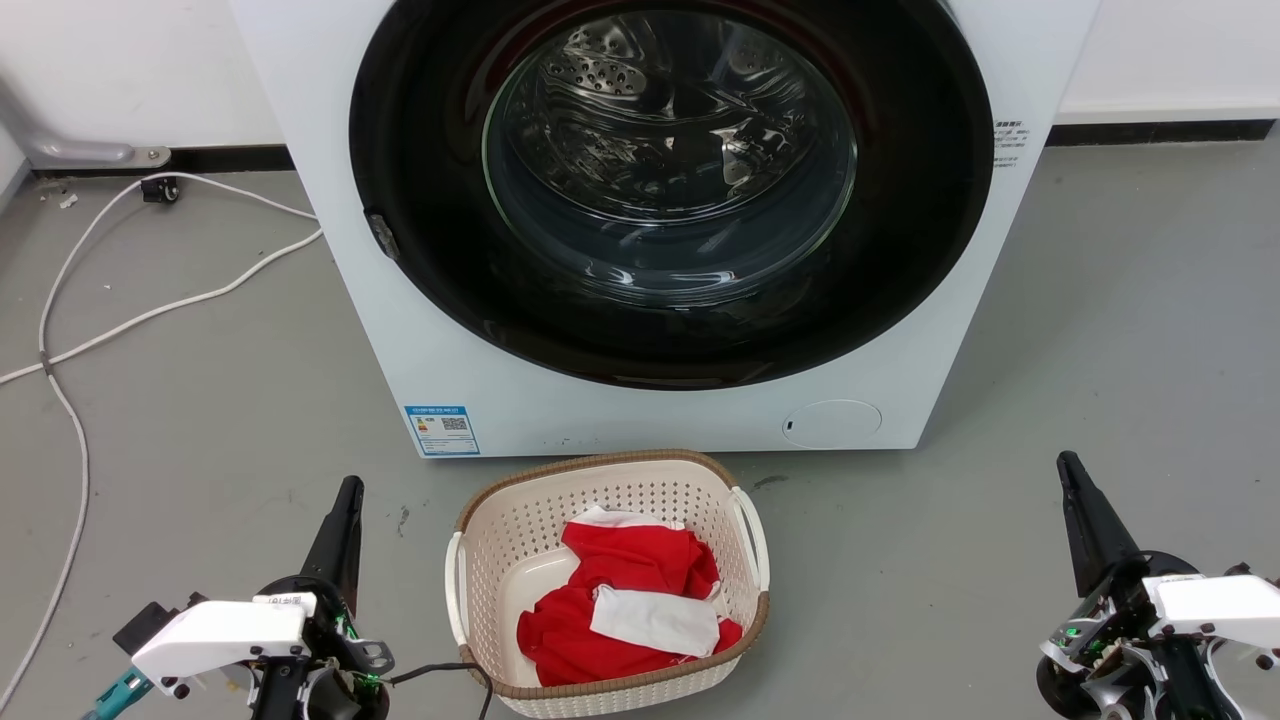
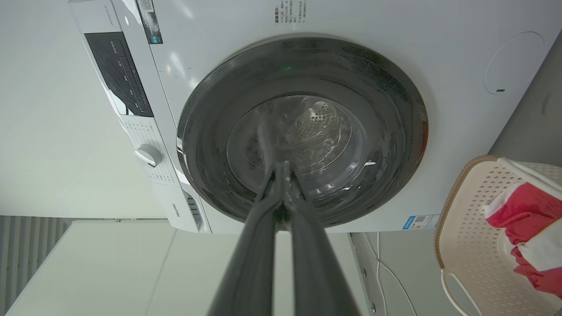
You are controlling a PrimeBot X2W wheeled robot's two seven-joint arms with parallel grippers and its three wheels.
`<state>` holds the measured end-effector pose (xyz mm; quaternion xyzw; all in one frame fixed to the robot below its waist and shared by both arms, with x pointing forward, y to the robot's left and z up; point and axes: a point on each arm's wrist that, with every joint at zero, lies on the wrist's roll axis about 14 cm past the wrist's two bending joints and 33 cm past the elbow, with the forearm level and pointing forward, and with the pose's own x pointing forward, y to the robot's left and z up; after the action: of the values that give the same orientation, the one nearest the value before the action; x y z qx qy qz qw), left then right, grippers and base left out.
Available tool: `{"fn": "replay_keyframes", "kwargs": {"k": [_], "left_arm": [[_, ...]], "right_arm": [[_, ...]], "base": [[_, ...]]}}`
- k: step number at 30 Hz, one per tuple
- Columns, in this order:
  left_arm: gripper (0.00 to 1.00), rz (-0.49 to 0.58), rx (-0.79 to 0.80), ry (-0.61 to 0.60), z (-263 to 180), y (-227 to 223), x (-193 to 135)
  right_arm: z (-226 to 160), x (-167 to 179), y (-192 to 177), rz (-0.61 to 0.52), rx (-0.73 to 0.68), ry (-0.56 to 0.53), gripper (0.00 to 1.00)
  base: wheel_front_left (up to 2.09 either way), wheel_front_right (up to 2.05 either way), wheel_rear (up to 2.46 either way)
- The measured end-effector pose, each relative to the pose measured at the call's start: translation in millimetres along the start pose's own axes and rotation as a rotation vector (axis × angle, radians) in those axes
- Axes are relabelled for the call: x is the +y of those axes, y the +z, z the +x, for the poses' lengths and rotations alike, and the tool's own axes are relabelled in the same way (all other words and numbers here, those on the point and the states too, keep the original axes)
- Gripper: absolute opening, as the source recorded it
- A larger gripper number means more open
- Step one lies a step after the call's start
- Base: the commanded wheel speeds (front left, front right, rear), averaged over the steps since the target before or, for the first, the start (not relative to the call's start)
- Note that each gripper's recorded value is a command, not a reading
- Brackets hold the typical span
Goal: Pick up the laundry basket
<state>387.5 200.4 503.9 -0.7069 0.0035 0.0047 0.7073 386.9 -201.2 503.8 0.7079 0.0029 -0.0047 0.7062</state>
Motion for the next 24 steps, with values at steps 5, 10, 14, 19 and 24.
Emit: {"fn": "replay_keyframes", "kwargs": {"k": [5, 10, 14, 19, 24], "left_arm": [[0.00, 0.000, 0.000, 0.000, 0, 0, 0], [0.00, -0.001, -0.001, 0.000, 0, 0, 0], [0.00, 0.002, -0.001, 0.003, 0, 0, 1], [1.00, -0.006, -0.002, 0.060, -9, -3, 20], [1.00, -0.001, -0.003, 0.047, -8, -7, 16]], "right_arm": [[0, 0, 0, 0.001, 0.000, 0.000, 0.00], [0, 0, 0, -0.001, 0.000, 0.000, 0.00], [0, -1, 0, -0.001, 0.002, -0.002, 0.00], [-9, -19, -1, 0.004, -0.004, -0.057, 1.00], [-7, -15, -6, -0.014, -0.001, -0.043, 1.00]], "base": [[0.00, 0.00, 0.00], [0.00, 0.00, 0.00], [0.00, 0.00, 0.00], [0.00, 0.00, 0.00], [0.00, 0.00, 0.00]]}}
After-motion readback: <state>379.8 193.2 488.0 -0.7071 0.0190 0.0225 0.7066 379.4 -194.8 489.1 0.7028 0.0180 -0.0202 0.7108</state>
